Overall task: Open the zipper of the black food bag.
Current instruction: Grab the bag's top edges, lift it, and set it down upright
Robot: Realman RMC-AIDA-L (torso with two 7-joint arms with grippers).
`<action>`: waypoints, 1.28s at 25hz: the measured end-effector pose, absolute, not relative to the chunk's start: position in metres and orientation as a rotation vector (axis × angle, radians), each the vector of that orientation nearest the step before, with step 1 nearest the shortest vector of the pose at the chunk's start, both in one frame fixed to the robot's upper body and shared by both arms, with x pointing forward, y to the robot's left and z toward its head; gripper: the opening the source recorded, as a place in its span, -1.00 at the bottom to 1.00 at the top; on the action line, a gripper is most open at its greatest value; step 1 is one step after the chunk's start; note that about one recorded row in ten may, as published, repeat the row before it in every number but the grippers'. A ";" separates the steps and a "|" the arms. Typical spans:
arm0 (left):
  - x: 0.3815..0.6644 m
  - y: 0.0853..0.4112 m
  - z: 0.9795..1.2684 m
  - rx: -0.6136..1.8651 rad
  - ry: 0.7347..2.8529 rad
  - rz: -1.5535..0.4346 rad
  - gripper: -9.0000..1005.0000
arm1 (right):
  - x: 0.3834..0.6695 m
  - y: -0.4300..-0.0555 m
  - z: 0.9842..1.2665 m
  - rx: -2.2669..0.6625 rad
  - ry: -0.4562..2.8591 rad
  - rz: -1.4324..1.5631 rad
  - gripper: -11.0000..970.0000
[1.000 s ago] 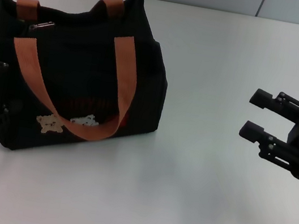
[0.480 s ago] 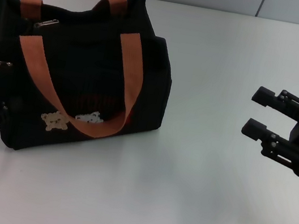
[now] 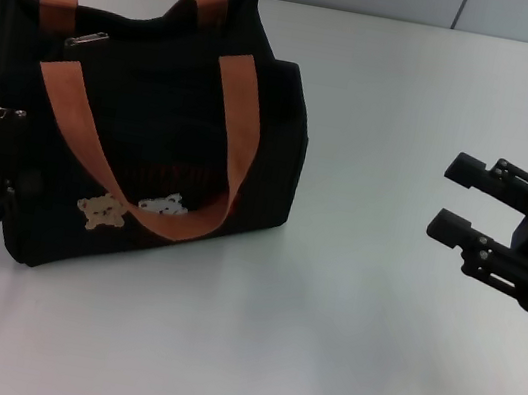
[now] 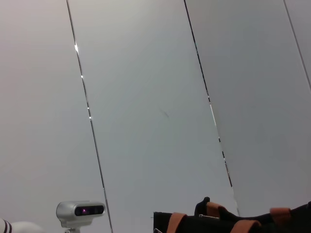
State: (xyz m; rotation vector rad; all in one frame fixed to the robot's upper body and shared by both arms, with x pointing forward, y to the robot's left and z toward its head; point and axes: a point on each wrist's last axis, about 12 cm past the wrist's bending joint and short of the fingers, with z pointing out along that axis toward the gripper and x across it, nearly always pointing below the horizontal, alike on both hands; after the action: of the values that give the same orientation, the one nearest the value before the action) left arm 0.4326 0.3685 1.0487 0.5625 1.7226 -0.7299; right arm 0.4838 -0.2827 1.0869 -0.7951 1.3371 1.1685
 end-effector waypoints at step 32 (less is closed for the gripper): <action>0.434 0.368 1.056 0.594 1.673 -0.742 -0.76 | 0.484 -0.282 1.086 -0.791 1.339 1.170 0.39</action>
State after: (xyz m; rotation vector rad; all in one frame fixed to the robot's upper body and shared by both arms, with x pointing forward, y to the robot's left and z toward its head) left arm 0.4339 0.3676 1.0561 0.5943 1.6731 -0.7418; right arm 0.4838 -0.2819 1.0860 -0.7909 1.3391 1.1695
